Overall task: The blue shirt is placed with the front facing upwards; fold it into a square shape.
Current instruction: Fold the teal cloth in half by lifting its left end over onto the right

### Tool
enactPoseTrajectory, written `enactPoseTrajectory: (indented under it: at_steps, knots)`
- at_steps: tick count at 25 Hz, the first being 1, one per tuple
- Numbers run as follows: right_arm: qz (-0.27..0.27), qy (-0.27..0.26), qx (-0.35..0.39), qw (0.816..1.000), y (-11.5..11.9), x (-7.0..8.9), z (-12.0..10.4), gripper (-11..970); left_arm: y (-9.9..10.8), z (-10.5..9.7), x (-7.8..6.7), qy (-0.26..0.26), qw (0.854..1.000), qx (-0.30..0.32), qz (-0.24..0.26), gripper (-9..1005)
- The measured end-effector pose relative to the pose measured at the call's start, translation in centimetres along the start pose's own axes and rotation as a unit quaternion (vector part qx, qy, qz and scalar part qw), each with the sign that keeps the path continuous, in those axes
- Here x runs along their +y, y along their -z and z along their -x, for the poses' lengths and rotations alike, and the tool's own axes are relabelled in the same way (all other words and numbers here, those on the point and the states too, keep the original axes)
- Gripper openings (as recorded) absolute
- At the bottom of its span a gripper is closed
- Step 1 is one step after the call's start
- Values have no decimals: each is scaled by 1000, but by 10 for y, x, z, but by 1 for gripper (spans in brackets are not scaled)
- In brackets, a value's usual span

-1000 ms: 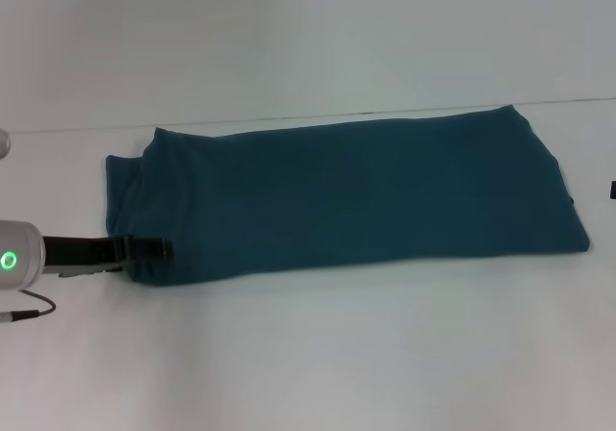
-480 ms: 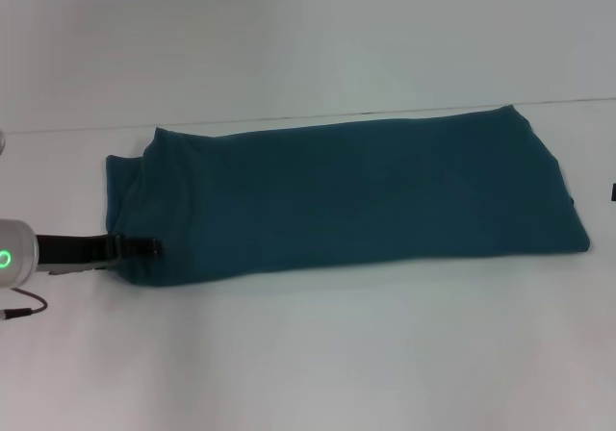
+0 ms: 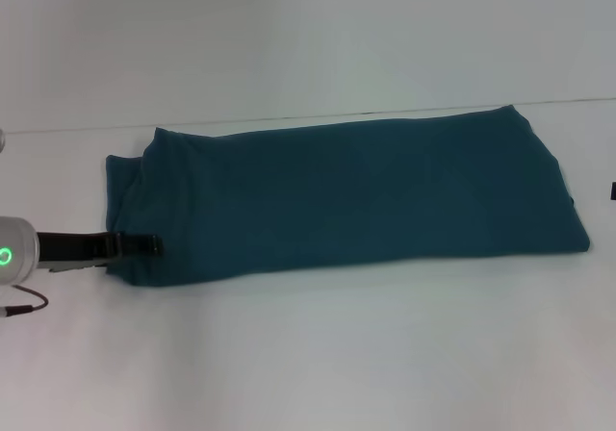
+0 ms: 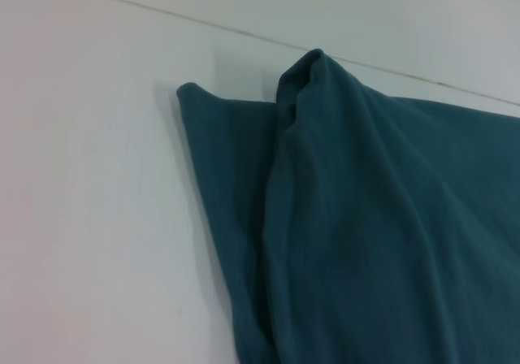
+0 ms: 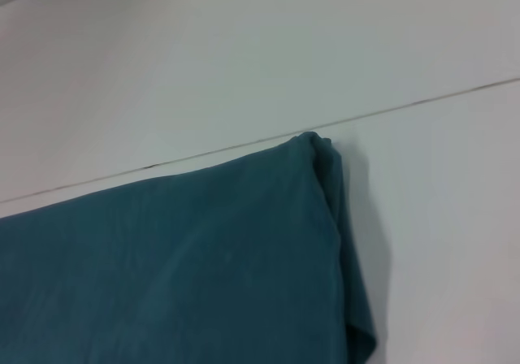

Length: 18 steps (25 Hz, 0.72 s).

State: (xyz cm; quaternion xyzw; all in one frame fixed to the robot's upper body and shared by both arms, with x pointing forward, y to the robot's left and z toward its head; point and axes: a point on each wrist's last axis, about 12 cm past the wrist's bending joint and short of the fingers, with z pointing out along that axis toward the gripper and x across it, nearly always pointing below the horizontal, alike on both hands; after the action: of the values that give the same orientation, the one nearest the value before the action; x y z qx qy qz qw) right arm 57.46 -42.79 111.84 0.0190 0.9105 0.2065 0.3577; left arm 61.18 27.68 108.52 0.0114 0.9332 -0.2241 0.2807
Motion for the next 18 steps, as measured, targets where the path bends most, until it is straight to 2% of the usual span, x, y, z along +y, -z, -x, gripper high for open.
enactPoseTrajectory:
  at_steps: [12,18]
  knots:
    - [1,1,-1,1000,-1,1,1,761,0,2,-1,-4,1000,-1,0,853]
    - [2,1,0,1000,-1,2,1,760,-1,2,0,-24,1000,0,12,844]
